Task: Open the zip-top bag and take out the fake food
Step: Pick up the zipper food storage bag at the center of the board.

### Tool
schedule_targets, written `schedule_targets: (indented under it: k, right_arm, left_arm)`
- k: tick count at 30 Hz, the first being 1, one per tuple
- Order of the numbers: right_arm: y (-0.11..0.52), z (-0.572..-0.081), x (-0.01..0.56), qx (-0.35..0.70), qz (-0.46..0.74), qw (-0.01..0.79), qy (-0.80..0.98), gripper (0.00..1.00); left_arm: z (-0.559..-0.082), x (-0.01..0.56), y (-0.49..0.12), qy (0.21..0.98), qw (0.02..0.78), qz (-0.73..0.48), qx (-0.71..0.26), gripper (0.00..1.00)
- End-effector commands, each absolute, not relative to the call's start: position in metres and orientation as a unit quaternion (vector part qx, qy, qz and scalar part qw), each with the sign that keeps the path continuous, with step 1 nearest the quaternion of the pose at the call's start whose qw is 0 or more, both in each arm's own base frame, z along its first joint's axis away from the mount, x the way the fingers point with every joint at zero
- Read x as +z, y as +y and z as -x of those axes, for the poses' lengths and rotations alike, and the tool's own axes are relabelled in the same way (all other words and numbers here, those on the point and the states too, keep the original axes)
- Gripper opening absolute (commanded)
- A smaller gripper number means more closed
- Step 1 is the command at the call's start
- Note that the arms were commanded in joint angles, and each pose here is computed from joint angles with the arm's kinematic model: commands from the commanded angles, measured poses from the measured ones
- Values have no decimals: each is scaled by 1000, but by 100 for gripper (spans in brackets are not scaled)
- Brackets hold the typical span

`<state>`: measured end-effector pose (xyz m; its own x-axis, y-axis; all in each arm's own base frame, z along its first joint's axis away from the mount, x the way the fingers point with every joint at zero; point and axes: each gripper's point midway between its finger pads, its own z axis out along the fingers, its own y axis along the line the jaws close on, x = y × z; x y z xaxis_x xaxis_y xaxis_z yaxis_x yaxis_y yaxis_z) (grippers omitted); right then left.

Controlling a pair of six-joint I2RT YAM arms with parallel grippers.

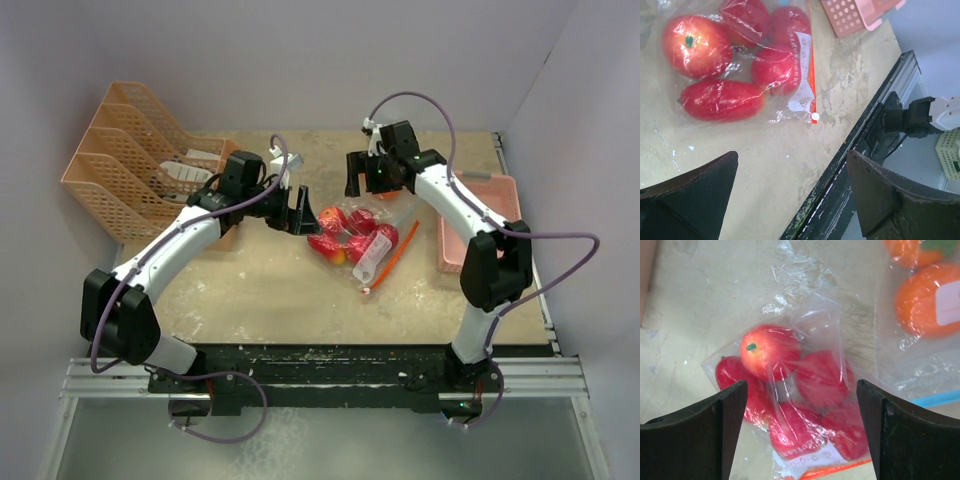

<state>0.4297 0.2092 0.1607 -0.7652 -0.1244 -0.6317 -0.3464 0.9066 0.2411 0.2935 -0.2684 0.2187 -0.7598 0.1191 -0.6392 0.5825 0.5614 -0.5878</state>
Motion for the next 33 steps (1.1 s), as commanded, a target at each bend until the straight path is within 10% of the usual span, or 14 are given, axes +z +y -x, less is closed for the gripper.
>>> schedule_targets:
  k: [1,7,33]
  right_arm:
    - [182,-428,193,155,75,371,913,92]
    - [137,-394,225,209,-59,464,859,86]
    - [113,-309,75,331,-256,272,867,82]
  left_arm:
    - [-302,225,-273,833,309,-177,-423,93]
    - [-302,205,-288,842,297,-155,-423,93]
    - [-295,172,-317,862,295,-99,-400,95]
